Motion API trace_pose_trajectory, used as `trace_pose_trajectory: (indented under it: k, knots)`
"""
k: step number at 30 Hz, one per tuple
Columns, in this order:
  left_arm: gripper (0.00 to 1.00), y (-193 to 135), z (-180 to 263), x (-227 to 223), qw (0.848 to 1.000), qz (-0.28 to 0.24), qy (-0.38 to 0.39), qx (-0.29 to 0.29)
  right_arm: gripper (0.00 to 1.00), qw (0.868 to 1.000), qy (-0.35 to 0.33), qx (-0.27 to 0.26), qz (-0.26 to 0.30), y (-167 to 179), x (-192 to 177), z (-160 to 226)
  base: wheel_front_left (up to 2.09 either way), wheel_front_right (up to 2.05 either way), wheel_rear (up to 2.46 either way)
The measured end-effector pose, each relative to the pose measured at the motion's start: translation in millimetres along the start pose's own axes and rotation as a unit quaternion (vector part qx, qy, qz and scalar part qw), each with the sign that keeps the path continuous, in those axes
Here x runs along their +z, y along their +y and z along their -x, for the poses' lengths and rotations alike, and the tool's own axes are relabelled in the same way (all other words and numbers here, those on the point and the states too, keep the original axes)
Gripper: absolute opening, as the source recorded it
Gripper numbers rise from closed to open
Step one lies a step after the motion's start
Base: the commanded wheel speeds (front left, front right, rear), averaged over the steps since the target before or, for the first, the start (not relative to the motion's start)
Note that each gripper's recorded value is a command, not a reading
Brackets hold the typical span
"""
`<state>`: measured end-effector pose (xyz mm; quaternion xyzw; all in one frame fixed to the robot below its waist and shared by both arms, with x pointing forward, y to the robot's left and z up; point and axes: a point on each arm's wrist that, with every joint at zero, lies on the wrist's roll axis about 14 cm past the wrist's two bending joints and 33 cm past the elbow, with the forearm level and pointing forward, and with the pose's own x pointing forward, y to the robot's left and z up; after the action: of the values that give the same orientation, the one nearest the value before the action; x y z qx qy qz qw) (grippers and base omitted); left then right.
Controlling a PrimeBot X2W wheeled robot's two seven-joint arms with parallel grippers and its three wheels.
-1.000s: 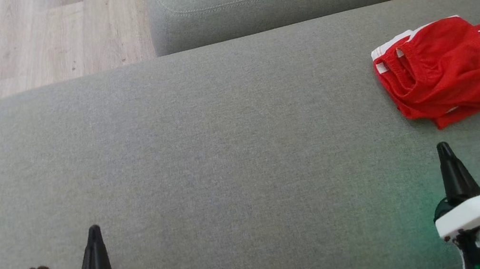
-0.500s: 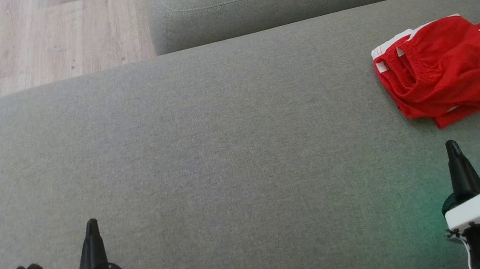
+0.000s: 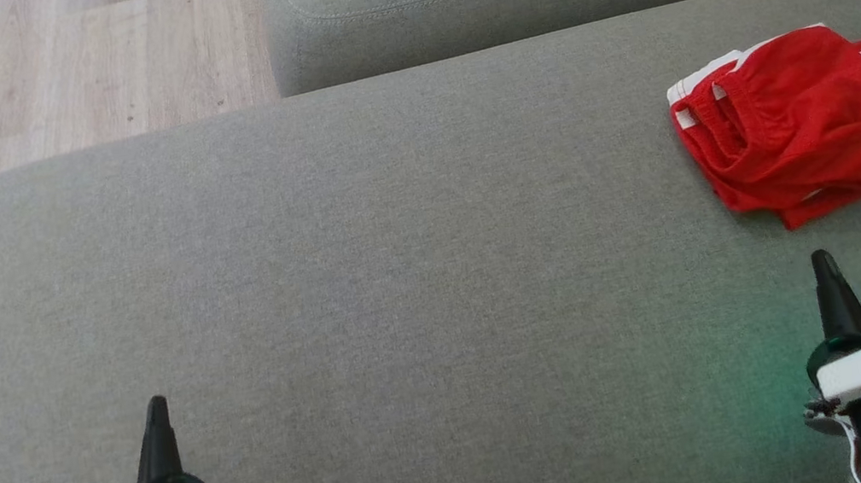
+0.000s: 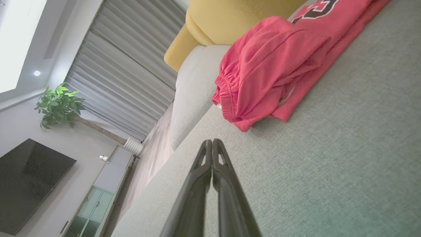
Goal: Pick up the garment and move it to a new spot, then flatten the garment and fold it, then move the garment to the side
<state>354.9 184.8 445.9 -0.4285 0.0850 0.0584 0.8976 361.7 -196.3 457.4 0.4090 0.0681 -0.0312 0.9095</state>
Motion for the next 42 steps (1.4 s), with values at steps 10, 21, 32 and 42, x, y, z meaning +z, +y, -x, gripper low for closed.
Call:
trace_pose_trajectory:
  k: [10, 21, 32, 42]
  knots:
    - [0.00, -1.8, -1.4, 0.0, 0.998, 0.055, 0.006, -0.004, 0.00, 0.998, -0.002, -0.005, -0.063, -0.5, 1.5, -0.7, 0.00, 0.00, 0.00]
    - [0.00, -7.5, -5.9, 6.4, 0.993, 0.116, 0.004, -0.014, 0.00, 0.992, -0.003, -0.005, -0.126, -0.3, 3.9, -1.9, 0.00, 0.00, 0.00]
    - [0.00, -9.0, -6.6, 8.6, 0.983, 0.181, 0.009, -0.020, 0.00, 0.981, -0.008, -0.003, -0.193, -0.2, 8.6, -3.2, 0.00, 0.00, 0.00]
    - [0.00, -12.0, -7.5, 9.7, 0.972, 0.234, 0.013, -0.028, 0.00, 0.968, -0.016, 0.006, -0.250, 3.4, 15.8, -6.8, 0.00, 0.00, 0.00]
